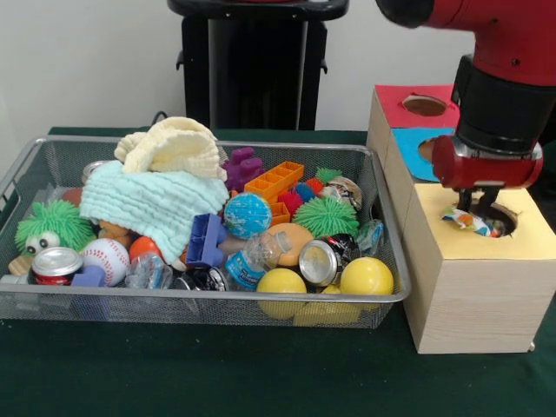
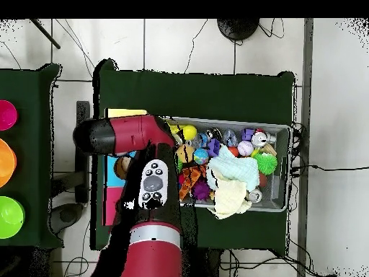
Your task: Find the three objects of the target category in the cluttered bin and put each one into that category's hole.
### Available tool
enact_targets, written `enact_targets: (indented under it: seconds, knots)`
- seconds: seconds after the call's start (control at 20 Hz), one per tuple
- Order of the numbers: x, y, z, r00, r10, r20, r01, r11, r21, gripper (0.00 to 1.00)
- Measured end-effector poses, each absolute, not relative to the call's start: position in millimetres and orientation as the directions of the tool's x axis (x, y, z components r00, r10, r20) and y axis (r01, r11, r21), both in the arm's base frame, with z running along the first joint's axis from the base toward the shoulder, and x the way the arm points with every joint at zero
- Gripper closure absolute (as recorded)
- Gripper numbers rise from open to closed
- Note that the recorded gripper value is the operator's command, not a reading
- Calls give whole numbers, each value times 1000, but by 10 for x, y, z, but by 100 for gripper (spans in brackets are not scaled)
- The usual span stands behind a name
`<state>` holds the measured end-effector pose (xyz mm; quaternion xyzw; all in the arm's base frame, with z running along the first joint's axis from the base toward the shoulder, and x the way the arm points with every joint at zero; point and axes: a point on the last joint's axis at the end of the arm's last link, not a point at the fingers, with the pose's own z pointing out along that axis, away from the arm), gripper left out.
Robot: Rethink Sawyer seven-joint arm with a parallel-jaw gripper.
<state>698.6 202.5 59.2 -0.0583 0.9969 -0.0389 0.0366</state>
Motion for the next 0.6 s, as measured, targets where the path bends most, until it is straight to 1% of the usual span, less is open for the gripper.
enact_targets:
  seconds: [0.1, 0.15, 0.35, 0.6]
  knots:
    - [6978, 2042, 729, -992, -116, -46, -112, 990, -79, 100]
    - [6968, 2051, 882, -993, -113, -22, -111, 991, -78, 100]
    - [6962, 2028, 996, -994, -107, -1, -107, 991, -77, 100]
    - [7001, 1974, 1069, -995, -99, -11, -98, 992, -77, 100]
